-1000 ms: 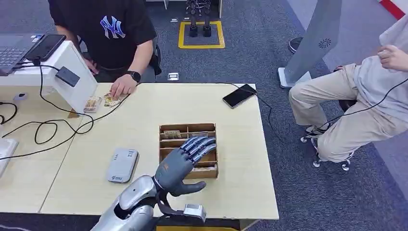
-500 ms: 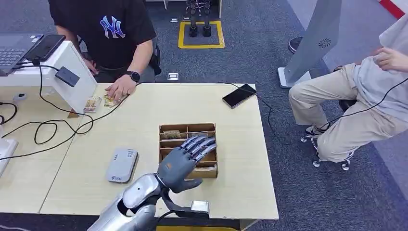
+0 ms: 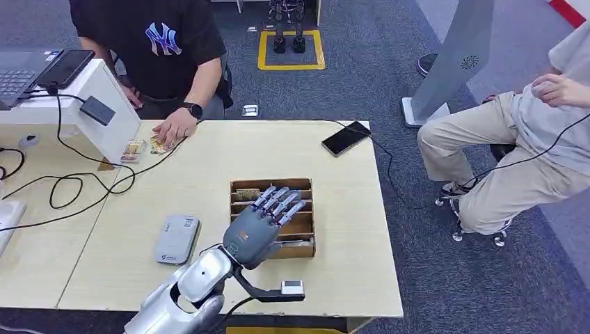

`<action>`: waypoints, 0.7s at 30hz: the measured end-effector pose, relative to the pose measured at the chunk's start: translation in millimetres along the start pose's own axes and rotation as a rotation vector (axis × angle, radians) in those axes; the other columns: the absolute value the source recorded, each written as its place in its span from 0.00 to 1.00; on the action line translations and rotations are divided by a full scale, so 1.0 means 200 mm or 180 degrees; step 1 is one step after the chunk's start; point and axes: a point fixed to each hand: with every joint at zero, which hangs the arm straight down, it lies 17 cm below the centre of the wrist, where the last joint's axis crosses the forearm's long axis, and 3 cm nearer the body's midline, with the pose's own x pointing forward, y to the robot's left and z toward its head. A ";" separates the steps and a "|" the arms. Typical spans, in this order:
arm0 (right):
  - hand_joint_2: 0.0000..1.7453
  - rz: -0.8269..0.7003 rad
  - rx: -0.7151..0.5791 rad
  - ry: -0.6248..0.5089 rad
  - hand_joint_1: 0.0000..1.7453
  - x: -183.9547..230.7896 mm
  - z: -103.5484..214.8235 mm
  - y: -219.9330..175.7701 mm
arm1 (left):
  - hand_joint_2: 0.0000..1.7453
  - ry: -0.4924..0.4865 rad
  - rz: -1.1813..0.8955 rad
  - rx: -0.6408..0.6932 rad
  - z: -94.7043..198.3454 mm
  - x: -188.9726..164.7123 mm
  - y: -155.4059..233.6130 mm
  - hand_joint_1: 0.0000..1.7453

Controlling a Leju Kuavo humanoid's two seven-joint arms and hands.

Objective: Pass the card to the sensor for recognition and then transmit it.

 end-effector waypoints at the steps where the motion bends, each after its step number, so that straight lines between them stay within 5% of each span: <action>1: 1.00 0.0001 0.0000 0.0010 0.00 0.00 0.00 0.00 | 1.00 0.0024 -0.0022 -0.0012 0.00 -0.01 -0.01 0.00; 21: 1.00 0.0016 -0.0021 0.0087 0.00 -0.02 -0.01 -0.01 | 1.00 0.0330 -0.0401 -0.0234 0.04 -0.15 -0.12 0.00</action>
